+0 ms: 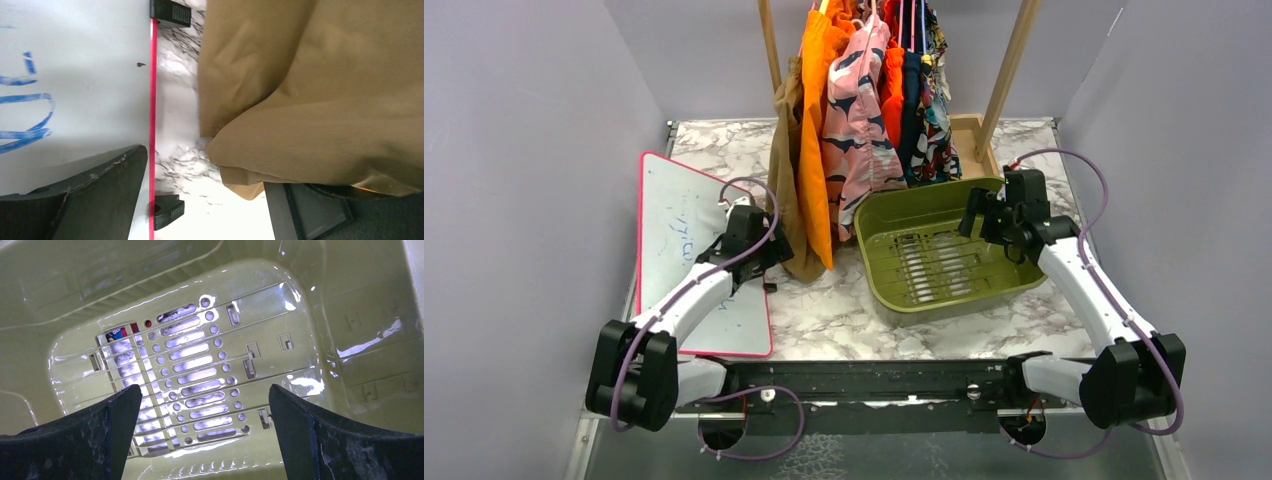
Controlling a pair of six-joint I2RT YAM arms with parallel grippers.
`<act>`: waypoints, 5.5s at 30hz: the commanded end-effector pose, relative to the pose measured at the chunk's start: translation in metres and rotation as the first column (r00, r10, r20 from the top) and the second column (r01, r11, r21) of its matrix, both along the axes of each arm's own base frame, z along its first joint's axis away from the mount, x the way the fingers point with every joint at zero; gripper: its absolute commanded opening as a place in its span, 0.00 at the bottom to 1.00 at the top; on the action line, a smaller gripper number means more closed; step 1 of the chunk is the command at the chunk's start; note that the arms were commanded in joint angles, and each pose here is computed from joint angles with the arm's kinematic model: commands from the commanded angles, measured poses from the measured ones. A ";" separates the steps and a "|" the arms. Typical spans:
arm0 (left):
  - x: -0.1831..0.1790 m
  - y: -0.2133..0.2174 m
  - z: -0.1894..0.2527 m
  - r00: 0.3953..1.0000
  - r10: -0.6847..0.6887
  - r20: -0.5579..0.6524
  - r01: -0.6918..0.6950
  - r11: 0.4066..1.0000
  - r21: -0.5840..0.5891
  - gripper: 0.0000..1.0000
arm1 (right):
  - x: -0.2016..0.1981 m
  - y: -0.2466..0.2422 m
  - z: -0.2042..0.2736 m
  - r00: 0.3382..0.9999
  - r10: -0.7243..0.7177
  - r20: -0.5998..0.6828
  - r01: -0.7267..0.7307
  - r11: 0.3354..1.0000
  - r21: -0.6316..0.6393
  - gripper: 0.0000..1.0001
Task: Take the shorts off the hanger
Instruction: Move the distractor to the center of the board, then move the basket to the center of the board.
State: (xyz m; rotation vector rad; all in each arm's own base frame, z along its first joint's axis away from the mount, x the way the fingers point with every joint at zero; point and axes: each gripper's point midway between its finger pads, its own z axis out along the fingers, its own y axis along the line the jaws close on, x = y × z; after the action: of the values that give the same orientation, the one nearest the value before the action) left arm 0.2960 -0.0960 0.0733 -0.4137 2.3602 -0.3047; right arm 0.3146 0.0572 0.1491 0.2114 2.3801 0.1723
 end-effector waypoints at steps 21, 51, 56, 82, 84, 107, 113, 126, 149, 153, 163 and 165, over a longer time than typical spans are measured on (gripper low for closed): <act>-0.056 -0.041 0.026 0.991 -0.135 -0.017 0.118 0.916 -0.384 0.87 | -0.011 0.015 0.001 0.998 0.058 0.007 -0.059 0.995 0.076 0.99; -0.011 0.118 -0.011 0.923 0.386 0.000 -0.383 0.916 0.115 0.99 | -0.017 0.022 -0.003 0.996 0.088 -0.010 -0.086 0.990 0.110 0.99; 0.007 0.121 -0.009 0.924 0.382 -0.013 -0.380 0.921 0.083 0.96 | -0.018 0.021 -0.002 0.996 0.087 -0.006 -0.086 0.990 0.109 0.99; 0.017 0.113 -0.047 0.938 0.344 -0.035 -0.344 0.939 0.027 0.99 | -0.019 0.029 0.007 0.991 0.130 0.006 -0.130 0.983 0.132 0.99; 0.017 0.123 -0.044 0.928 0.373 -0.027 -0.372 0.928 0.033 0.99 | -0.019 0.028 0.007 0.991 0.131 0.006 -0.130 0.983 0.130 0.99; 0.010 0.062 0.050 0.980 0.124 0.159 -0.077 0.959 -0.274 0.96 | 0.009 -0.014 0.008 0.994 -0.101 0.035 0.102 0.994 -0.027 0.99; -0.013 0.043 0.059 0.981 0.046 0.186 0.017 0.946 -0.324 0.96 | 0.047 -0.075 0.004 0.936 -0.341 0.088 0.352 0.913 -0.205 0.99; -0.050 -0.009 0.141 0.868 -0.221 0.445 0.373 0.882 -0.289 0.92 | 0.104 -0.046 0.039 0.997 -0.062 0.048 0.061 0.998 0.007 0.99; -0.118 -0.185 0.163 0.524 -0.742 0.419 0.838 0.536 -0.099 0.92 | -0.095 -0.104 0.038 0.714 -0.700 0.009 0.699 0.713 0.047 0.99; -0.129 -0.227 0.162 0.457 -0.792 0.406 0.878 0.474 -0.063 0.93 | -0.070 -0.111 0.016 0.706 -0.707 0.043 0.707 0.707 0.027 0.99; -0.109 -0.264 0.159 0.446 -0.801 0.399 0.868 0.496 0.024 0.95 | 0.017 -0.174 0.068 0.691 -0.690 0.215 0.716 0.693 -0.078 0.99; -0.100 -0.267 0.163 0.456 -0.785 0.418 0.852 0.522 0.051 0.97 | 0.033 -0.178 0.061 0.724 -0.672 0.154 0.684 0.728 -0.040 0.99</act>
State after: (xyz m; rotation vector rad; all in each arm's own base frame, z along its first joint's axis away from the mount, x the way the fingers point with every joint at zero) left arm 0.1684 -0.3545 0.2074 0.8165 2.0702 -1.0282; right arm 0.3041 -0.1008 0.1869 1.0454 2.0614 -0.3748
